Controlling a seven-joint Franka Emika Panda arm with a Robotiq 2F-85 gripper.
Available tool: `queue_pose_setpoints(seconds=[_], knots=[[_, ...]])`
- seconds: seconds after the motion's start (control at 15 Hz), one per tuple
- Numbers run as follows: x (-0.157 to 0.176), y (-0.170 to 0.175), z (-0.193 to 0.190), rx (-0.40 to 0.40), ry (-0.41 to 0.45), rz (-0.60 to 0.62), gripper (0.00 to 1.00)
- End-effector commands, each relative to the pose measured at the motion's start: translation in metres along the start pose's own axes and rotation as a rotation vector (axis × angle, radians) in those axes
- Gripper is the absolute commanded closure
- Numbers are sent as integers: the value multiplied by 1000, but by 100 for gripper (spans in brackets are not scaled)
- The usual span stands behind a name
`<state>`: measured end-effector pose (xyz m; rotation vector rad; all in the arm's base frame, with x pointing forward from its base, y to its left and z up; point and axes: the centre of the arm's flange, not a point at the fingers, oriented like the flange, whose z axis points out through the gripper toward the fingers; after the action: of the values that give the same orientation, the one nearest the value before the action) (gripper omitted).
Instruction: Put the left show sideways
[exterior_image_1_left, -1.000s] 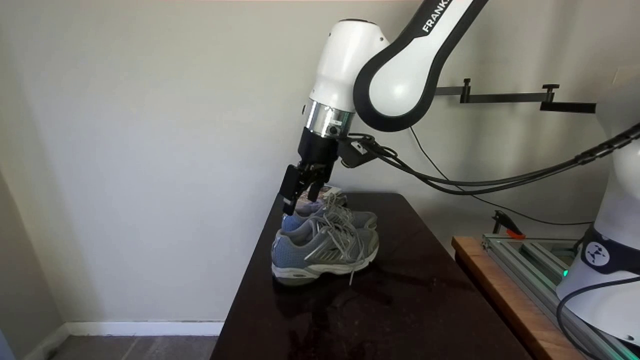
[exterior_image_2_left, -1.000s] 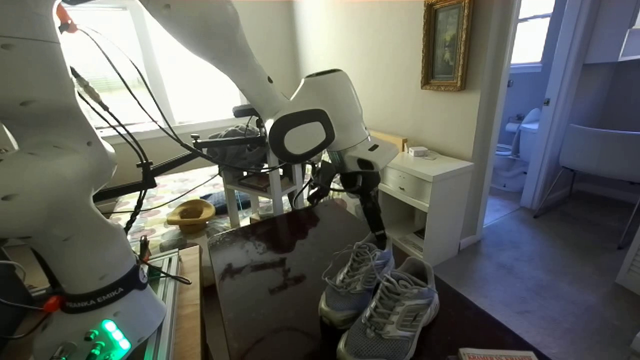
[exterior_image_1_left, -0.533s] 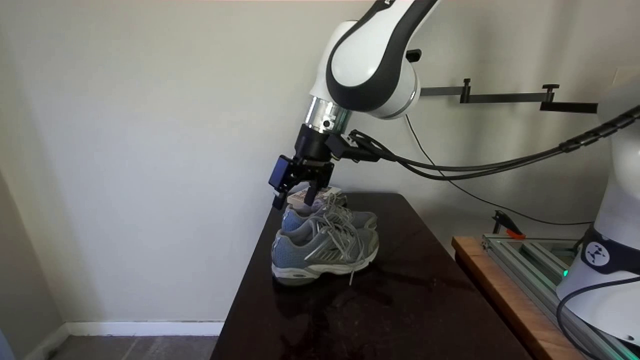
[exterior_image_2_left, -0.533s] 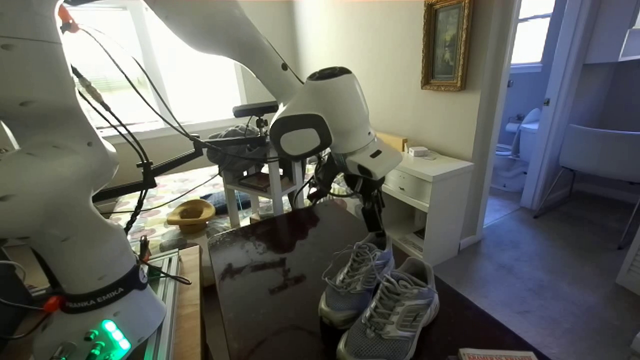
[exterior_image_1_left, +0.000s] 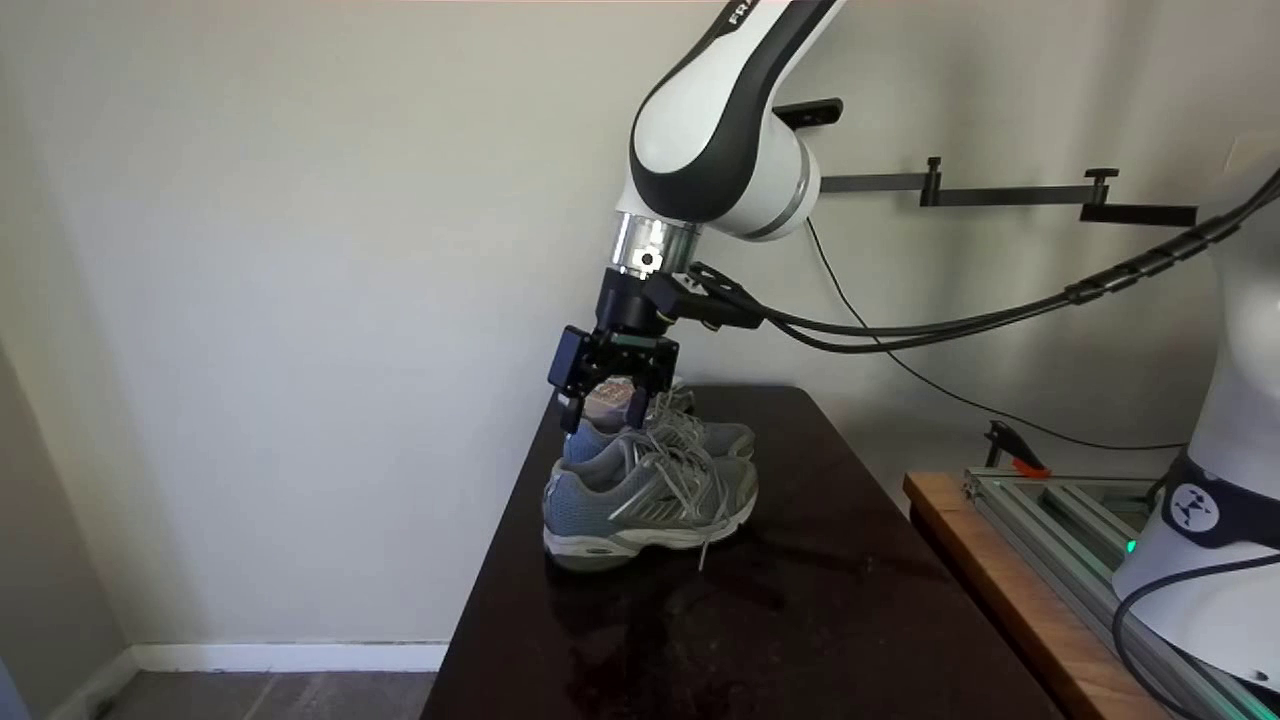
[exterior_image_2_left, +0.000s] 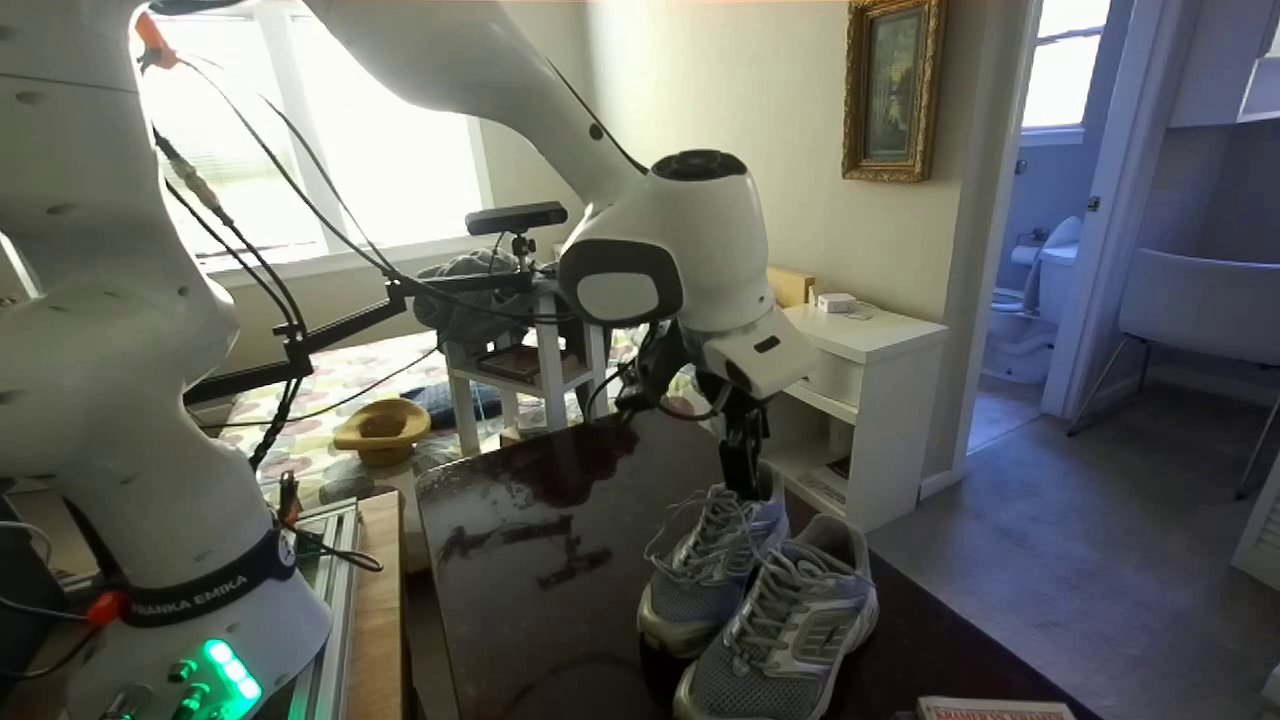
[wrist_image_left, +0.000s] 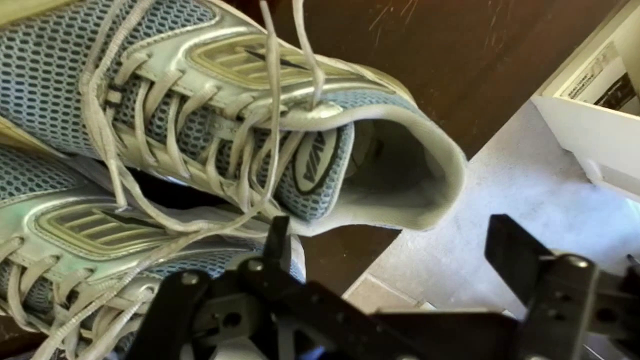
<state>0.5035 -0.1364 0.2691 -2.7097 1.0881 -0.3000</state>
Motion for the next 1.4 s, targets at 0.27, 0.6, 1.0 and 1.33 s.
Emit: queue_pose_setpoints(seconds=[0.27,0.6,1.0,1.33], knots=[[16,-2,13,-52,-83,97,0],[17,9,14,-141,-110,195,0],[20,16,21,-170,-158,350,0],[27,13,21,-189,-175,532,0]])
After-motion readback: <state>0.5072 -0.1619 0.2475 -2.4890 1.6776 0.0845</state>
